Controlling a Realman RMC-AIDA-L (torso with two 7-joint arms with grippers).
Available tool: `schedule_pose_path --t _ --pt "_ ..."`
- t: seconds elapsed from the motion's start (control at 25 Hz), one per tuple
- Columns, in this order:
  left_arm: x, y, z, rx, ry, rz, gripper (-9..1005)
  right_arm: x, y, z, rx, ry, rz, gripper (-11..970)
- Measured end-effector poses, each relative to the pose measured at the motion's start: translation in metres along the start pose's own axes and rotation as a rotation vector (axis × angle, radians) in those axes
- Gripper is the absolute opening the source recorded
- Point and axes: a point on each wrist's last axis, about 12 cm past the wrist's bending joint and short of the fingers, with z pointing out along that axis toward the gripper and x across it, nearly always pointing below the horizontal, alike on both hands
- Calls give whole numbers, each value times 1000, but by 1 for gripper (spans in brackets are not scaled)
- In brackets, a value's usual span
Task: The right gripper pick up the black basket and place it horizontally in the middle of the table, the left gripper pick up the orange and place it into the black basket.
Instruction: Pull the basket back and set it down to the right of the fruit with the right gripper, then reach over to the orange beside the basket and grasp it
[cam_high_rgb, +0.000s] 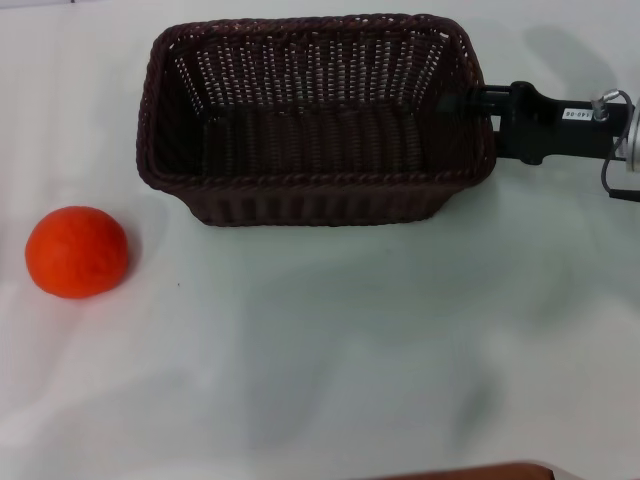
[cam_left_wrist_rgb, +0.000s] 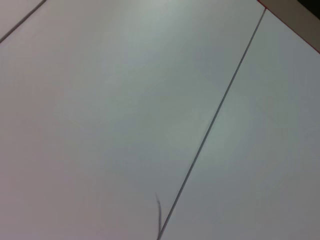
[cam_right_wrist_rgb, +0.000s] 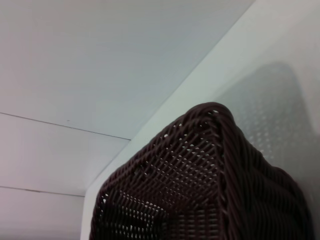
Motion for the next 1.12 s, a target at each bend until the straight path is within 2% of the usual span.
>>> schedule_pose_path --t 0.24,0.44,0.56,0.8,1.12 --pt "0 1 0 -6 7 2 904 6 1 -8 22 55 -10 664" --pt "1 3 0 -1 48 3 904 18 -2 -16 34 109 -47 723" --pt "2 5 -3 38 132 15 905 29 -8 -21 50 148 -67 909" --pt "13 7 -16 143 472 72 905 51 -16 -36 83 248 -89 930" --pt "42 6 -30 118 679 112 904 65 -32 -27 100 277 -135 928"
